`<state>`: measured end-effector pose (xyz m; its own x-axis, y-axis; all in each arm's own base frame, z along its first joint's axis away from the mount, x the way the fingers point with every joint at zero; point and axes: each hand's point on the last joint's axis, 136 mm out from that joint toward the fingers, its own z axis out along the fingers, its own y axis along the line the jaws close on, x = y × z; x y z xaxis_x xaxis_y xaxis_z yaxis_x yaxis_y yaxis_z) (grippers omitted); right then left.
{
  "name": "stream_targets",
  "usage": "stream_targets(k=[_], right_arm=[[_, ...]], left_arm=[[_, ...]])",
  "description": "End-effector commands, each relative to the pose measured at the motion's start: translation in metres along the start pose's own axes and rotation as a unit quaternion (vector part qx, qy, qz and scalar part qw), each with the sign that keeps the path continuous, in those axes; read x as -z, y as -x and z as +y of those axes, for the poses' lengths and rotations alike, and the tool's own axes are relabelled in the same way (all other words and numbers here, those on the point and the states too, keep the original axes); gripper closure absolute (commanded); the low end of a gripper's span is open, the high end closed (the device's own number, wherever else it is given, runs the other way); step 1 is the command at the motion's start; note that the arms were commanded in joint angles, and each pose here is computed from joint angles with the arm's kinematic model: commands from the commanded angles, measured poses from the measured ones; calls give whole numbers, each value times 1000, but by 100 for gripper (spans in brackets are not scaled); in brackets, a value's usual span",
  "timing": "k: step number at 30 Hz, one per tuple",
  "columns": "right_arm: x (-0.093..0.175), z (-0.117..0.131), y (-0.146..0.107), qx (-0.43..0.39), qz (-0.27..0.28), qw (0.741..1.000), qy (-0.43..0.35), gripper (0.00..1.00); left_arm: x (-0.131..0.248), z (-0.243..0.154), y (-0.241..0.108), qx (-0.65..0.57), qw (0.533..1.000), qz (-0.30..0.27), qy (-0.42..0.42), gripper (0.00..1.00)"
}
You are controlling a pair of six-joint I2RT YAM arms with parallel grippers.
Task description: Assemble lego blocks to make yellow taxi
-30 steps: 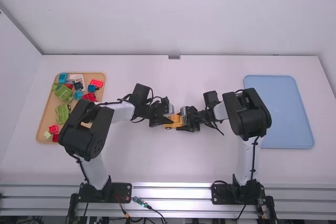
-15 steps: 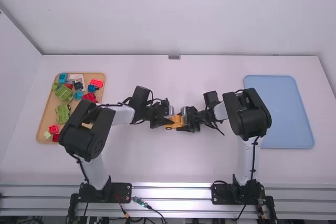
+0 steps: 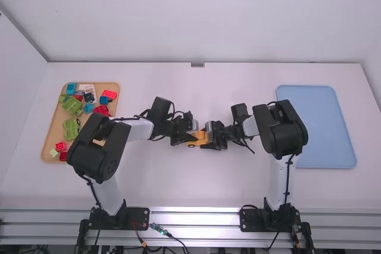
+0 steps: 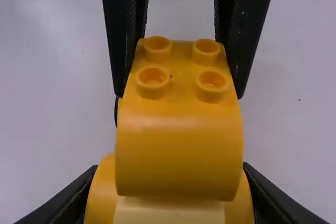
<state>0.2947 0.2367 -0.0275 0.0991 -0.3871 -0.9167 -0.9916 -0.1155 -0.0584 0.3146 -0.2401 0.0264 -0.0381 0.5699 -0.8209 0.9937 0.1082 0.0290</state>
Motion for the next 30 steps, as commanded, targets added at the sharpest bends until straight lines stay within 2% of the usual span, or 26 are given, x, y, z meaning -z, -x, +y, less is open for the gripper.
stream_targets(k=[1, 11, 26, 30], right_arm=[[-4, 2, -11, 2, 17, 1000, -2, 78], [-8, 4, -10, 7, 18, 1000, 3, 76], [-8, 2, -9, 8, 17, 1000, 3, 76], [-7, -1, -8, 10, 17, 1000, 1, 76]], left_arm=[[-11, -23, -17, 8, 999, 31, -27, 98], [-18, -35, -17, -8, 998, 41, -46, 98], [-17, -34, -45, 27, 989, 143, -23, 98], [-18, -36, -36, 28, 991, 130, -36, 98]])
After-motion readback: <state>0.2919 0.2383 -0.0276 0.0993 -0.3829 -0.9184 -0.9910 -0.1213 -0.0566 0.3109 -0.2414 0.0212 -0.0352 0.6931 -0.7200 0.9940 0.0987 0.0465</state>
